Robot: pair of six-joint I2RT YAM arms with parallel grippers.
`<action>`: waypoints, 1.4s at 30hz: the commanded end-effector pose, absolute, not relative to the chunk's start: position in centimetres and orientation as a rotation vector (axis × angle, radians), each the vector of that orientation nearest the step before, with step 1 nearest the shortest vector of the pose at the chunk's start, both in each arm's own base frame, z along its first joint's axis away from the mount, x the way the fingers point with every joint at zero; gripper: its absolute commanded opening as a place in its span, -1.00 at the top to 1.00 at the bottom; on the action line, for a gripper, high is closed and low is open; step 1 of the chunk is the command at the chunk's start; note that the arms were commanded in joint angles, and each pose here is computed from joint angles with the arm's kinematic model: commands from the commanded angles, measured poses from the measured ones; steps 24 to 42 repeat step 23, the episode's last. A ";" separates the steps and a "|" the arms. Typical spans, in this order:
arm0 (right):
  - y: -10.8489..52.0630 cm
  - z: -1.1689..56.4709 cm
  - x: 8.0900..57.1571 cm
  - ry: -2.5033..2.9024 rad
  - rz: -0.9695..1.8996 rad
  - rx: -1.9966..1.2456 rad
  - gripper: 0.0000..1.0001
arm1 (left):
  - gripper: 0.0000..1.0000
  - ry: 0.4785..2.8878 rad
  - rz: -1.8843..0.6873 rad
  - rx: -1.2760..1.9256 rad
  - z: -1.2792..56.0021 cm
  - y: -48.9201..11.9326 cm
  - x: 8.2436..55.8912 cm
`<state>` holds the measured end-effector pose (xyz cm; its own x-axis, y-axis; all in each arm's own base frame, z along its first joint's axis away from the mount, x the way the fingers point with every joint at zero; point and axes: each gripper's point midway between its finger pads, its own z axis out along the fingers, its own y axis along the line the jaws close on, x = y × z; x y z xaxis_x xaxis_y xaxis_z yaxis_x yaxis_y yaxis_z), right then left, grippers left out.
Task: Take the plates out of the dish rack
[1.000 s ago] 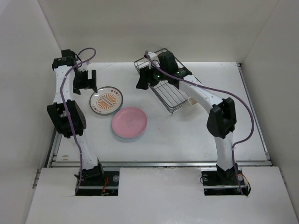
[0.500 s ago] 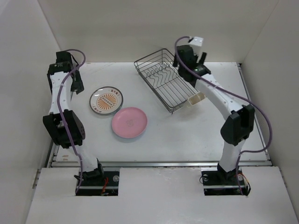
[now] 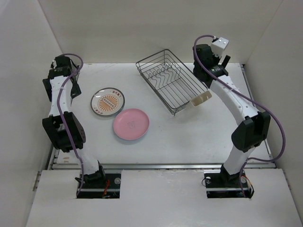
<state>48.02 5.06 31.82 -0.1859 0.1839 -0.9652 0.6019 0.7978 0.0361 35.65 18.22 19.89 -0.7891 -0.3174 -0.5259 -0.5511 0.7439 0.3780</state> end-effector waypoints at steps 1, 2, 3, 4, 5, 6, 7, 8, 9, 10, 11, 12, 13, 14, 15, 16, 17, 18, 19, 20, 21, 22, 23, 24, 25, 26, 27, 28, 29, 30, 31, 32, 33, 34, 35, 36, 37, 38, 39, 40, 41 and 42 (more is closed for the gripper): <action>5.1 33.0 47.8 1.724 -0.389 0.646 -0.99 | -1.00 2.418 0.708 -0.690 22.4 18.1 35.6; 5.1 33.0 47.8 1.724 -0.389 0.646 -0.99 | -1.00 2.418 0.708 -0.690 22.4 18.1 35.6; 5.2 33.0 47.9 1.728 -0.380 0.641 -0.99 | -1.00 2.426 0.700 -0.676 22.3 18.0 35.7; 5.2 33.0 47.9 1.728 -0.380 0.641 -0.99 | -1.00 2.435 0.702 -0.675 22.0 17.9 35.5; 5.2 32.6 47.9 1.735 -0.386 0.638 -0.99 | -1.00 2.435 0.702 -0.675 22.0 17.9 35.5; 5.2 32.6 47.9 1.735 -0.387 0.638 -0.99 | -1.00 2.435 0.702 -0.675 22.0 17.9 35.5; 5.2 32.6 47.9 1.735 -0.387 0.638 -0.99 | -1.00 2.426 0.700 -0.676 22.4 17.9 35.4; 5.2 32.6 47.9 1.735 -0.387 0.638 -0.99 | -1.00 2.426 0.700 -0.676 22.4 17.9 35.4; 5.2 32.6 47.9 1.735 -0.387 0.638 -0.99 | -1.00 2.426 0.700 -0.676 22.4 17.9 35.4; 5.2 32.3 47.8 1.742 -0.393 0.634 -0.99 | -1.00 2.426 0.700 -0.676 22.4 17.9 35.4; 5.3 32.2 47.9 1.747 -0.384 0.630 -0.99 | -1.00 2.426 0.700 -0.676 22.4 17.9 35.4; 5.4 32.2 47.9 1.747 -0.384 0.630 -0.99 | -1.00 2.435 0.702 -0.675 22.1 17.9 35.3; 5.4 32.2 47.9 1.747 -0.384 0.630 -0.99 | -1.00 2.435 0.702 -0.675 22.1 17.9 35.3; 5.5 32.1 47.9 1.752 -0.376 0.625 -0.99 | -1.00 2.435 0.702 -0.675 22.1 17.9 35.3; 5.6 31.7 48.1 1.759 -0.382 0.622 -0.99 | -1.00 2.435 0.702 -0.675 22.1 17.9 35.3; 5.6 31.7 48.1 1.759 -0.382 0.622 -0.99 | -1.00 2.435 0.702 -0.675 22.1 17.9 35.3; 5.6 31.7 48.1 1.759 -0.382 0.622 -0.99 | -1.00 2.435 0.702 -0.675 22.1 17.9 35.3; 5.6 31.7 48.1 1.759 -0.382 0.622 -0.99 | -1.00 2.438 0.690 -0.672 22.0 17.8 35.4; 5.7 31.7 48.2 1.765 -0.372 0.616 -0.99 | -1.00 2.438 0.690 -0.672 22.0 17.7 35.4; 5.7 31.2 48.1 1.774 -0.380 0.612 -0.99 | -1.00 2.438 0.690 -0.672 22.0 17.7 35.4; 5.7 31.2 48.1 1.774 -0.380 0.612 -0.99 | -1.00 2.442 0.694 -0.662 22.0 17.8 35.3; 5.9 31.7 48.2 1.763 -0.356 0.614 -0.99 | -1.00 2.442 0.694 -0.661 22.0 17.8 35.3; 5.8 31.3 48.1 1.770 -0.362 0.611 -0.99 | -1.00 2.442 0.694 -0.661 22.0 17.8 35.3; 5.8 31.3 48.1 1.770 -0.362 0.611 -0.99 | -1.00 2.442 0.694 -0.661 22.0 17.8 35.3; 5.8 31.3 48.1 1.770 -0.362 0.611 -0.99 | -1.00 2.442 0.694 -0.661 22.0 17.8 35.3; 5.8 31.3 48.1 1.770 -0.362 0.611 -0.99 | -1.00 2.442 0.694 -0.661 22.0 17.8 35.3; 5.8 31.3 48.1 1.770 -0.362 0.611 -0.99 | -1.00 2.442 0.694 -0.661 22.0 17.8 35.3; 5.8 31.3 48.1 1.770 -0.362 0.611 -0.99 | -1.00 2.442 0.694 -0.661 22.0 17.8 35.3; 5.8 31.3 48.1 1.770 -0.362 0.611 -0.99 | -1.00 2.442 0.694 -0.661 22.0 17.8 35.3; 5.8 31.3 48.1 1.770 -0.362 0.611 -0.99 | -1.00 2.442 0.694 -0.661 22.0 17.8 35.3; 5.8 31.3 48.1 1.770 -0.362 0.611 -0.99 | -1.00 2.442 0.694 -0.661 22.0 17.8 35.3; 5.8 31.3 48.1 1.770 -0.362 0.611 -0.99 | -1.00 2.442 0.694 -0.661 22.0 17.8 35.3; 5.8 31.3 48.1 1.770 -0.362 0.611 -0.99 | -1.00 2.442 0.694 -0.661 22.0 17.8 35.3; 5.8 31.3 48.1 1.770 -0.362 0.611 -0.99 | -1.00 2.442 0.694 -0.661 22.0 17.8 35.3; 5.8 31.3 48.1 1.770 -0.362 0.611 -0.99 | -1.00 2.442 0.694 -0.661 22.0 17.8 35.3; 5.8 31.3 48.1 1.770 -0.362 0.611 -0.99 | -1.00 2.442 0.694 -0.661 22.0 17.8 35.3; 5.8 31.3 48.1 1.770 -0.362 0.611 -0.99 | -1.00 2.442 0.694 -0.661 22.0 17.8 35.3; 5.8 31.3 48.1 1.770 -0.362 0.611 -0.99 | -1.00 2.442 0.694 -0.661 22.0 17.8 35.3; 5.8 31.3 48.1 1.770 -0.362 0.611 -0.99 | -1.00 2.442 0.694 -0.661 22.0 17.8 35.3; 5.8 31.3 48.1 1.770 -0.362 0.611 -0.99 | -1.00 2.442 0.694 -0.661 22.0 17.8 35.3; 5.8 31.3 48.1 1.770 -0.362 0.611 -0.99 | -1.00 2.442 0.694 -0.661 22.0 17.8 35.3; 5.8 31.3 48.1 1.770 -0.362 0.611 -0.99 | -1.00 2.442 0.694 -0.661 22.0 17.8 35.3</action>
